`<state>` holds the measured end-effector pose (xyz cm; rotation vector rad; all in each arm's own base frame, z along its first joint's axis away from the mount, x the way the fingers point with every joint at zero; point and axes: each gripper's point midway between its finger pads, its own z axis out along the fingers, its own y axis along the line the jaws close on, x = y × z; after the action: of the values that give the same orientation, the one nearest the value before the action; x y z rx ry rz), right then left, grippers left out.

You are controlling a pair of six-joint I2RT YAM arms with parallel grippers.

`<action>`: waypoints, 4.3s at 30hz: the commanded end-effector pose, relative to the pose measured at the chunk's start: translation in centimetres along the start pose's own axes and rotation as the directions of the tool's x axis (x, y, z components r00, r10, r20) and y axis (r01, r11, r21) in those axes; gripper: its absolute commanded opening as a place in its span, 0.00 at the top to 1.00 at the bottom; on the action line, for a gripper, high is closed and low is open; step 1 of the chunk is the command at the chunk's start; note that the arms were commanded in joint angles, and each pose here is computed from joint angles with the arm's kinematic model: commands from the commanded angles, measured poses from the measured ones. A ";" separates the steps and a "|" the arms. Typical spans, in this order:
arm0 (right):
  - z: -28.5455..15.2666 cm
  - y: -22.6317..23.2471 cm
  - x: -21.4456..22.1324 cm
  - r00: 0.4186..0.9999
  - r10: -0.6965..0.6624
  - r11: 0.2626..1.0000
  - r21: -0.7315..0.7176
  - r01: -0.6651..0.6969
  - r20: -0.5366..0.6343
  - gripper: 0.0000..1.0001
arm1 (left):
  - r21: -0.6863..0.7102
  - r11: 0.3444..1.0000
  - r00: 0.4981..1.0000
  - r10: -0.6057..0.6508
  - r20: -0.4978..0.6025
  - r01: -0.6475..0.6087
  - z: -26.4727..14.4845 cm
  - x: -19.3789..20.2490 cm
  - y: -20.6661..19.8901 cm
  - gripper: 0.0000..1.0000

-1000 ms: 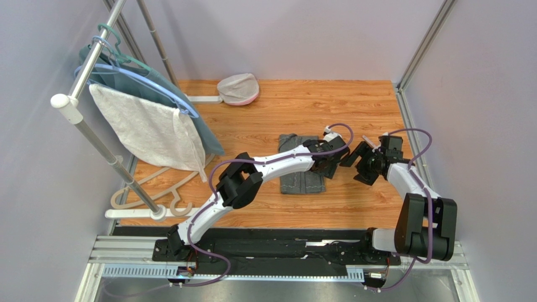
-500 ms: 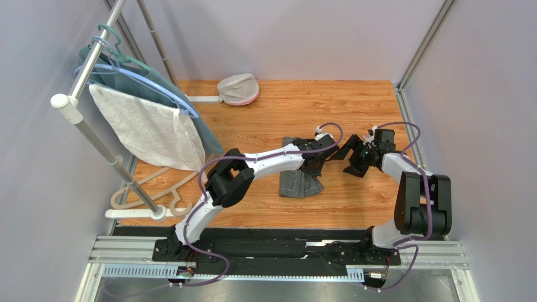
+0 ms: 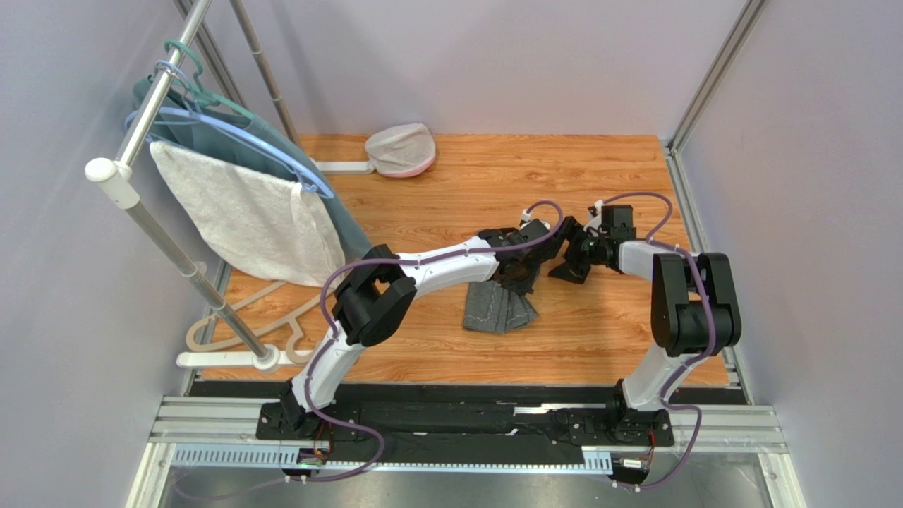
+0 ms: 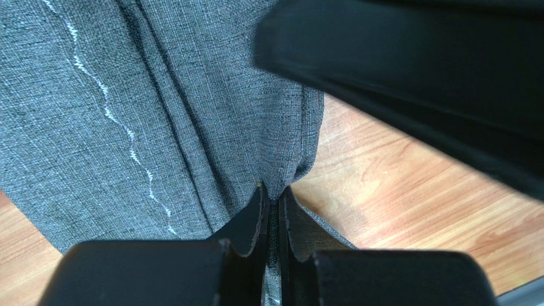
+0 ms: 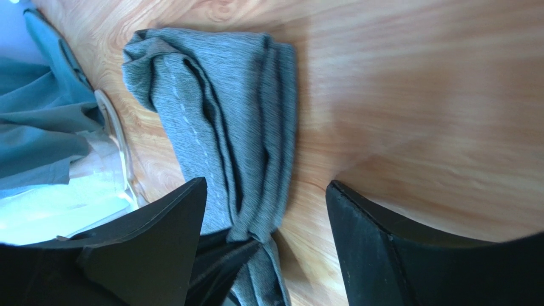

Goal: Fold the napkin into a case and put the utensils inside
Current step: Pick up the 2/3-rectangle-folded napkin at the center of the board, then fold the 2/3-rectangle-folded napkin at the center of the board.

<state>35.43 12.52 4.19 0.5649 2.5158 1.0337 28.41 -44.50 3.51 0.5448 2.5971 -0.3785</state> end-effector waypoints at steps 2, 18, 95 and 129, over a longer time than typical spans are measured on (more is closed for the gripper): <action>2.1 2.1 -0.4 0.999 -0.040 0.997 -0.070 0.040 0.004 0.31 | 0.103 0.994 0.998 -0.027 0.064 0.020 -3.4 -2.5 -1.8 0.98; 5.0 0.6 0.8 0.998 0.001 0.995 -0.104 -0.007 -0.058 0.50 | 0.176 0.984 0.996 -0.031 0.079 0.016 -4.6 -2.5 -2.6 0.99; 0.2 0.9 -0.4 0.911 -0.403 0.618 0.709 0.340 -0.086 1.00 | 0.304 0.915 0.942 -0.312 0.121 0.264 -4.9 -0.8 6.1 0.72; 2.0 5.5 2.6 0.926 -0.360 0.582 0.748 0.321 -0.117 0.93 | 0.492 0.803 0.908 -0.415 0.058 0.335 -1.3 0.3 3.2 0.76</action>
<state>34.24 15.71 3.22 0.2482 2.8075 -0.4145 29.49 -40.92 2.85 0.0672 2.4666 -1.1399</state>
